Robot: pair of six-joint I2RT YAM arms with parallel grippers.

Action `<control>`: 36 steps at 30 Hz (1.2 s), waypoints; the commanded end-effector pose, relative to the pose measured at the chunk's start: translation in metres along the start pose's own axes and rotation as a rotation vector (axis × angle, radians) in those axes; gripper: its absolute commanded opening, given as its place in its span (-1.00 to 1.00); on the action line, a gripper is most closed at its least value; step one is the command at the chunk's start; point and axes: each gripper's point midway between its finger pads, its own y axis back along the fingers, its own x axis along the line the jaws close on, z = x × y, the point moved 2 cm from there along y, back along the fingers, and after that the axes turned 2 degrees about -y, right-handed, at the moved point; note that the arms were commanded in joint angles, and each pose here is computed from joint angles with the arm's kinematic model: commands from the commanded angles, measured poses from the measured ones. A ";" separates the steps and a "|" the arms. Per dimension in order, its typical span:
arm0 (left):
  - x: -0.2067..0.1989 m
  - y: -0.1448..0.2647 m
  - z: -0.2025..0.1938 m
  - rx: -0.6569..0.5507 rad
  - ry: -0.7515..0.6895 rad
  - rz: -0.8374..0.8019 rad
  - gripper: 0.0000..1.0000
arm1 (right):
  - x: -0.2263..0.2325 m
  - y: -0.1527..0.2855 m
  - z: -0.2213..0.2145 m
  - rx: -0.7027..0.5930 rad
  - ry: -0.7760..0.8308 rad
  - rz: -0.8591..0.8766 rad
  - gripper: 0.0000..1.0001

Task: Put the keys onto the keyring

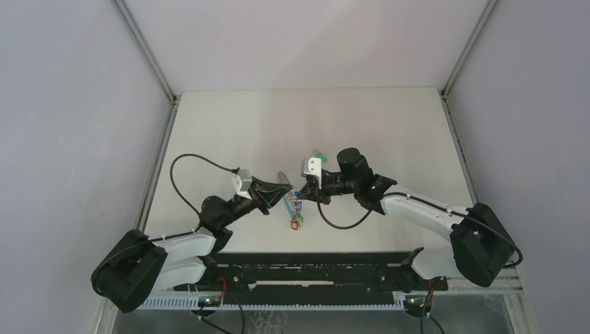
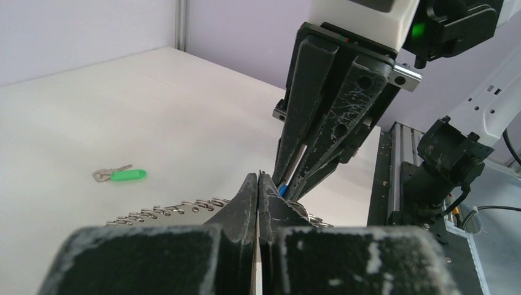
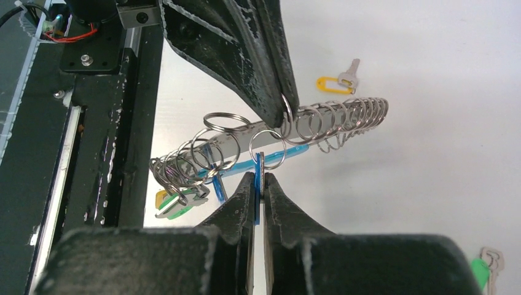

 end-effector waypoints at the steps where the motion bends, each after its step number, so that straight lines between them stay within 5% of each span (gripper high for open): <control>1: -0.002 0.000 0.040 -0.165 -0.054 0.020 -1.00 | 0.002 -0.003 0.015 0.028 0.067 -0.005 -1.00; 8: -0.003 0.002 0.041 -0.177 -0.058 0.022 -1.00 | 0.010 -0.007 0.022 0.066 0.086 0.028 -1.00; 19: -0.001 0.011 0.025 -0.144 -0.056 0.043 -0.99 | -0.016 0.031 0.041 0.124 0.196 -0.204 -1.00; 36: -0.008 0.002 0.012 -0.054 -0.046 -0.044 -0.48 | -0.015 0.047 0.054 0.203 0.324 -0.216 -1.00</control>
